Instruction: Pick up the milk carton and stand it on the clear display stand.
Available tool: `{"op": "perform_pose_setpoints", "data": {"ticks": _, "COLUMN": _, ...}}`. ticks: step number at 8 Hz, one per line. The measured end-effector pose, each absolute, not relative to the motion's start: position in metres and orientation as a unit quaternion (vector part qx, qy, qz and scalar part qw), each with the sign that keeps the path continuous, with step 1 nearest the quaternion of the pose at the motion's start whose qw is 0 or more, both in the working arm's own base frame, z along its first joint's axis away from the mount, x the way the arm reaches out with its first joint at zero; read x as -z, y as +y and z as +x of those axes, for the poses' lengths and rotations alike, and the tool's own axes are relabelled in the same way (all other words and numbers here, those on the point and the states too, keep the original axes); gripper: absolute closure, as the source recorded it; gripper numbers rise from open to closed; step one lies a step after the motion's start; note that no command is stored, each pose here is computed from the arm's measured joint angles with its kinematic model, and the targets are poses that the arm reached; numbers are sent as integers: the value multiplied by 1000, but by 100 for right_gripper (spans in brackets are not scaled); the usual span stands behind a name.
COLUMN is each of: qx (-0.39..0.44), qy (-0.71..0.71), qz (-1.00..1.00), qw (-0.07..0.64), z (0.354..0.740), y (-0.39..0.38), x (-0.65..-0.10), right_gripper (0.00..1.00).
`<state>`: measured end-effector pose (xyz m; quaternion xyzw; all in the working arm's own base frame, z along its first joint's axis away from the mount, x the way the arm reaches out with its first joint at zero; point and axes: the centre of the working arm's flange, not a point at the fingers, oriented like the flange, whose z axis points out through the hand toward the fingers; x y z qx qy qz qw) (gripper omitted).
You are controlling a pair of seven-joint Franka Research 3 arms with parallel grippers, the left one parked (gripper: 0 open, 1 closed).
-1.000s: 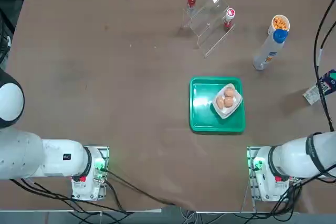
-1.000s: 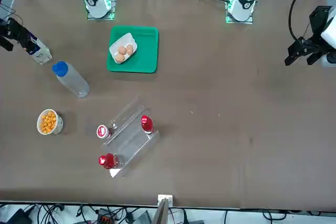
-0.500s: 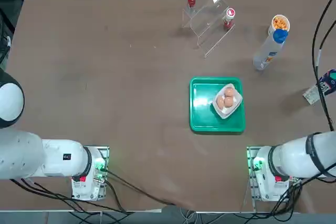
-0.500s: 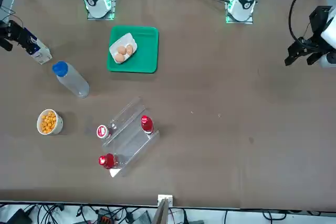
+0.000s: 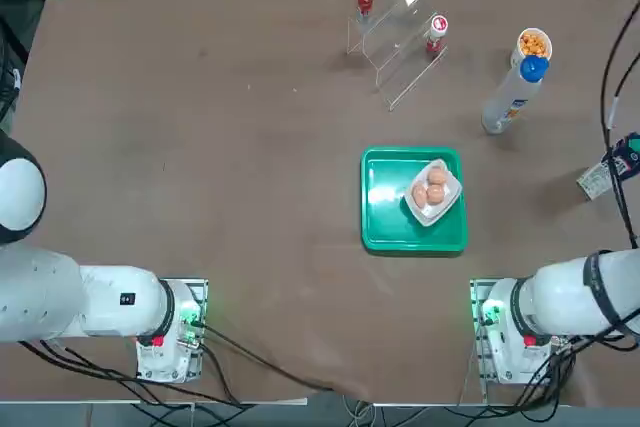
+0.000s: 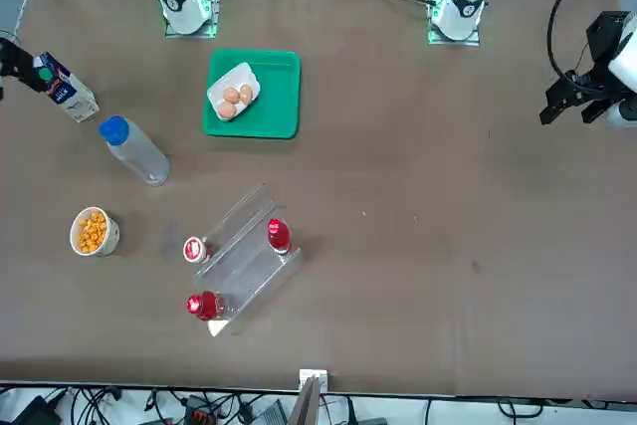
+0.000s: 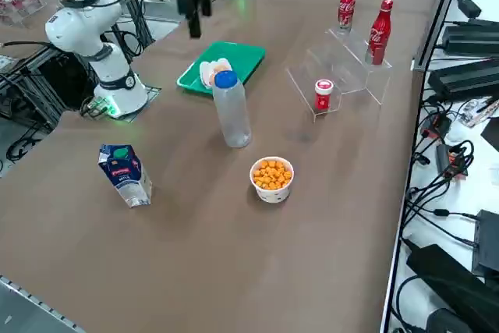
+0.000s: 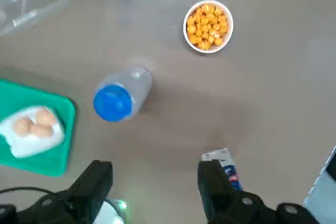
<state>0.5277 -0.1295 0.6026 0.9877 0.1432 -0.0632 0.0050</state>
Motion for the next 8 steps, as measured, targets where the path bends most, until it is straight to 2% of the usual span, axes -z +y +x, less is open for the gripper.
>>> {"op": "perform_pose_setpoints", "data": {"ticks": 3, "qx": 78, "qy": 237, "qz": 968, "qw": -19, "z": 510, "y": -190, "x": -556, "right_gripper": 0}}
{"op": "perform_pose_setpoints", "data": {"ticks": 8, "qx": 62, "qy": 312, "qz": 948, "qw": -9, "z": 465, "y": -234, "x": -476, "right_gripper": 0}}
